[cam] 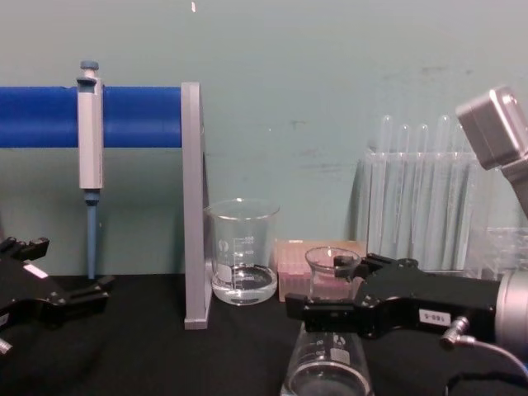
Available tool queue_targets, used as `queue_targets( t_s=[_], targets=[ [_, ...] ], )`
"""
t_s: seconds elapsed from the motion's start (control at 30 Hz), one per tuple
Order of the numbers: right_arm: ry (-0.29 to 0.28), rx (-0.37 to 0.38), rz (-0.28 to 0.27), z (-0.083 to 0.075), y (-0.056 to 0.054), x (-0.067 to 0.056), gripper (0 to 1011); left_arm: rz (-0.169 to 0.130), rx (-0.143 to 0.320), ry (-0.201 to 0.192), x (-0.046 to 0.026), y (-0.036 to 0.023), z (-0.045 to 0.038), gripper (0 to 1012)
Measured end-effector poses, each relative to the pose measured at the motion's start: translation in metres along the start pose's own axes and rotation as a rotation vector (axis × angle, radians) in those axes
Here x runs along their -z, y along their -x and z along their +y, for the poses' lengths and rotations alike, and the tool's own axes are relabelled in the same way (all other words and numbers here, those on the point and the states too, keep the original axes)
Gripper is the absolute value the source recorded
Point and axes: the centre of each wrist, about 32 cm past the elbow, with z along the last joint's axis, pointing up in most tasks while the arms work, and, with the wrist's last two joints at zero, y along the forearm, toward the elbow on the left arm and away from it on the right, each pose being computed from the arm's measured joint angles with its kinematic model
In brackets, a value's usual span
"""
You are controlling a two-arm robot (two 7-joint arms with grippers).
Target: Grasp the erlenmeyer flask with one hand, shake it three times, then place it back.
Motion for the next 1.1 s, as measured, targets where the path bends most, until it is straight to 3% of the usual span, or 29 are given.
queue_targets(
  t_s=[0.23,0.37,0.7,0.83,1.1],
  targets=[
    [-0.001,0.001,0.002,0.0001,-0.0001,-0.0001,953,0.000,0.000,0.000,0.0000,0.0000,0.0000,1001],
    [-0.001,0.001,0.003,0.0002,-0.0003,-0.0001,860,0.000,0.000,0.000,0.0000,0.0000,0.0000,1001],
    [-0.001,0.001,0.004,0.0003,-0.0002,0.0000,509,0.000,0.000,0.000,0.0000,0.0000,0.0000,1001],
    [-0.001,0.001,0.005,0.0003,-0.0003,0.0001,451,0.000,0.000,0.000,0.0000,0.0000,0.0000,1001],
    [-0.001,0.001,0.005,0.0003,-0.0003,0.0001,451,0.000,0.000,0.000,0.0000,0.0000,0.0000,1001]
  ],
)
